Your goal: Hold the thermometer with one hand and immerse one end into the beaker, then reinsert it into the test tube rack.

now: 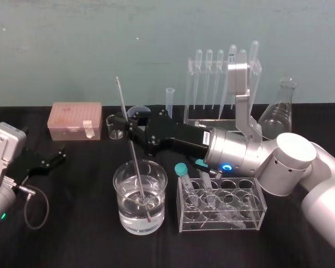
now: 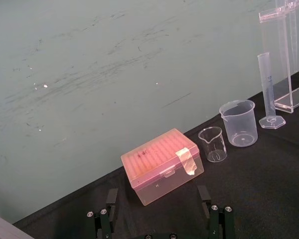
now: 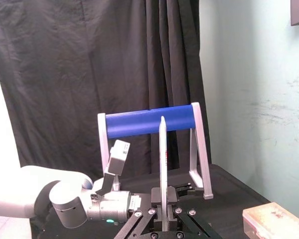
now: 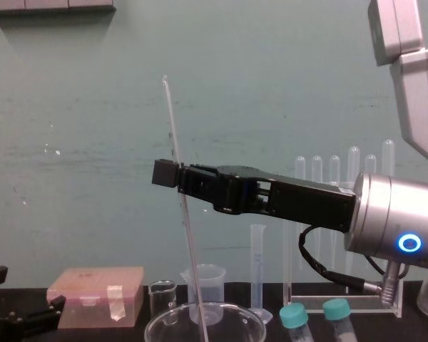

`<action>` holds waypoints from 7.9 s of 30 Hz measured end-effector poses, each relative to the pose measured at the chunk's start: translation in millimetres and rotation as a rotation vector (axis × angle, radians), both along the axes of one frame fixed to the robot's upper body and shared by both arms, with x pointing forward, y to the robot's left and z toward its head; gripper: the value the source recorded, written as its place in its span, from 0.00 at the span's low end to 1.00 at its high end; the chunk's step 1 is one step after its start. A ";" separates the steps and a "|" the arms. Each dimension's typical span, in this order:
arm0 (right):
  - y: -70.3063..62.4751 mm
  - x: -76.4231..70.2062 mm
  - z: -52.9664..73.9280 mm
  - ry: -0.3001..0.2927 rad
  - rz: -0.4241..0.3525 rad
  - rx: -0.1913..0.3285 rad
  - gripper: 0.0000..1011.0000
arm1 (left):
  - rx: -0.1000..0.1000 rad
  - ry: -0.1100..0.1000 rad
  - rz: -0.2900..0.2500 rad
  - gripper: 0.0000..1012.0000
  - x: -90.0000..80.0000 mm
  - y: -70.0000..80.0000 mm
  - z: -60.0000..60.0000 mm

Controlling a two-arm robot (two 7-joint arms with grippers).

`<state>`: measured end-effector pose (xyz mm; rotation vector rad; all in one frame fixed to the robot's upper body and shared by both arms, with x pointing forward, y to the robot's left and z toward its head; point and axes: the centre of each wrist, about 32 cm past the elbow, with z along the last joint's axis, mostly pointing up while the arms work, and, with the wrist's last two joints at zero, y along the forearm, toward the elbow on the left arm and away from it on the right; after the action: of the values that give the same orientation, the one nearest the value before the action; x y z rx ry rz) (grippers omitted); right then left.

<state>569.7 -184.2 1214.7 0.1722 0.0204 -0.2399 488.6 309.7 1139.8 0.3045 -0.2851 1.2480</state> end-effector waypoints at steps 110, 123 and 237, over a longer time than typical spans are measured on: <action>-1.0 0.1 1.6 -0.004 0.011 -0.007 0.06 | 0.000 0.000 0.000 1.00 0.0 0.0 0.0; -1.3 -0.1 1.3 -0.002 0.011 -0.008 0.06 | 0.000 0.000 0.000 1.00 0.0 0.0 0.0; -110.7 -51.0 -2.8 -0.030 -0.431 -0.087 0.52 | 0.000 0.000 0.000 1.00 0.0 0.0 0.0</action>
<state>518.7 -294.9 1211.9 0.0919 -0.0581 -0.6671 488.6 309.7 1139.8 0.3045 -0.2851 1.2480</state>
